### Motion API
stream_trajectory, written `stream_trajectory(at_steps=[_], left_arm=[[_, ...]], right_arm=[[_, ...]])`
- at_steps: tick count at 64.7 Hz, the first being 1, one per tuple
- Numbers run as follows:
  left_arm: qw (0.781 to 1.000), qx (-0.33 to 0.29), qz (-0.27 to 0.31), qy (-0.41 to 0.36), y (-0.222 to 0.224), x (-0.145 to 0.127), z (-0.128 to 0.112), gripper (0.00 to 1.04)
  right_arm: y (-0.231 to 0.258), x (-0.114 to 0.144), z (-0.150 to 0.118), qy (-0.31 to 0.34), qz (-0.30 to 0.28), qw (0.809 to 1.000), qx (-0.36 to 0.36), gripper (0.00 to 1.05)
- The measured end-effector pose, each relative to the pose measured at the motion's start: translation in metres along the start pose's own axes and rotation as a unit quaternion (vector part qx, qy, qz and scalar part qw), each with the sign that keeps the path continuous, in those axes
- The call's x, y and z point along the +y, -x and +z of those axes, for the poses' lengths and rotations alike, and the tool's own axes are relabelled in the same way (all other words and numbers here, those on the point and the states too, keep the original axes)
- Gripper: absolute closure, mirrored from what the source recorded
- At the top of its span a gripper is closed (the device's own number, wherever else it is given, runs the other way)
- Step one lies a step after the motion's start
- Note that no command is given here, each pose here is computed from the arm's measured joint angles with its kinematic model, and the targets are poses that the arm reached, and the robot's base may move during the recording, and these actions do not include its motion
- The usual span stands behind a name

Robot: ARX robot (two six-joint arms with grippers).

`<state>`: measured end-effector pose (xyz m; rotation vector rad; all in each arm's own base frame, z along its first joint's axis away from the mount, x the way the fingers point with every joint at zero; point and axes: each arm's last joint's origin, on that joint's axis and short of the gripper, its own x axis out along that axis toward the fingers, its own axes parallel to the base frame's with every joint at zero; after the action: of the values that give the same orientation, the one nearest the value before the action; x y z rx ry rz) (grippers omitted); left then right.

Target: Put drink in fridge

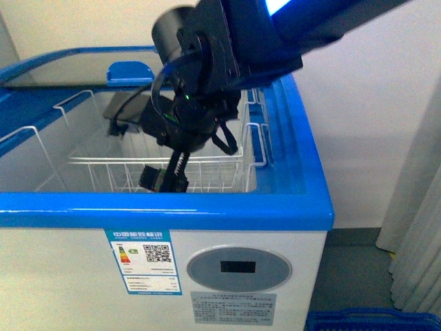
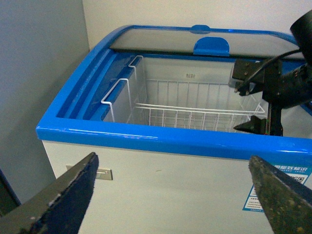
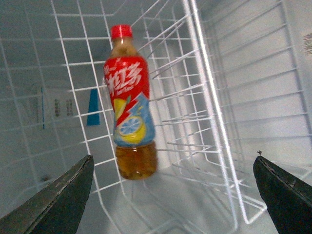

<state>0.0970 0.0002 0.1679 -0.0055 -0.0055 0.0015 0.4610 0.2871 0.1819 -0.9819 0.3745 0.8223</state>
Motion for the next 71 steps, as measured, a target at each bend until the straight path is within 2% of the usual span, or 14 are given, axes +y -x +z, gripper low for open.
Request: stream_trajectory(at_steps=[5,11,18,21,28,31,34,41,46,50,53,57,62,71], left_arm=[[1.000,0.000,0.000,0.000,0.000,0.000,0.000,0.09],[1.000,0.000,0.000,0.000,0.000,0.000,0.000,0.08],[1.000,0.000,0.000,0.000,0.000,0.000,0.000,0.08],[1.000,0.000,0.000,0.000,0.000,0.000,0.000,0.08],[1.000,0.000,0.000,0.000,0.000,0.000,0.000,0.08],[1.000,0.000,0.000,0.000,0.000,0.000,0.000,0.08],[1.000,0.000,0.000,0.000,0.000,0.000,0.000,0.08],[1.000,0.000,0.000,0.000,0.000,0.000,0.000,0.08],[1.000,0.000,0.000,0.000,0.000,0.000,0.000,0.08],[1.000,0.000,0.000,0.000,0.000,0.000,0.000,0.08],[1.000,0.000,0.000,0.000,0.000,0.000,0.000,0.08],[1.000,0.000,0.000,0.000,0.000,0.000,0.000,0.08],[1.000,0.000,0.000,-0.001,0.000,0.000,0.000,0.08],[1.000,0.000,0.000,-0.001,0.000,0.000,0.000,0.08]], right_arm=[[0.027,-0.010,0.014,-0.020,-0.023,0.999,-0.037,0.07],[0.087,-0.036,0.034,-0.064,-0.108,0.988,-0.094,0.07],[0.143,-0.061,0.029,-0.119,-0.199,0.966,-0.117,0.07],[0.169,-0.071,0.020,-0.153,-0.243,0.951,-0.116,0.07],[0.254,-0.080,-0.030,-0.287,-0.352,0.889,-0.064,0.07],[0.288,-0.069,-0.049,-0.331,-0.372,0.866,-0.051,0.07],[0.326,-0.047,-0.069,-0.365,-0.391,0.844,-0.039,0.07],[0.375,0.000,-0.093,-0.399,-0.409,0.821,-0.015,0.07],[0.412,0.056,-0.112,-0.429,-0.420,0.800,0.007,0.07],[0.427,0.088,-0.122,-0.440,-0.425,0.791,0.017,0.07],[0.432,0.102,-0.128,-0.451,-0.424,0.785,0.009,0.07],[0.442,0.116,-0.133,-0.466,-0.450,0.762,-0.019,0.07],[0.439,0.122,-0.139,-0.462,-0.421,0.770,-0.128,0.19],[0.415,0.138,-0.158,-0.449,-0.372,0.794,-0.172,0.39]])
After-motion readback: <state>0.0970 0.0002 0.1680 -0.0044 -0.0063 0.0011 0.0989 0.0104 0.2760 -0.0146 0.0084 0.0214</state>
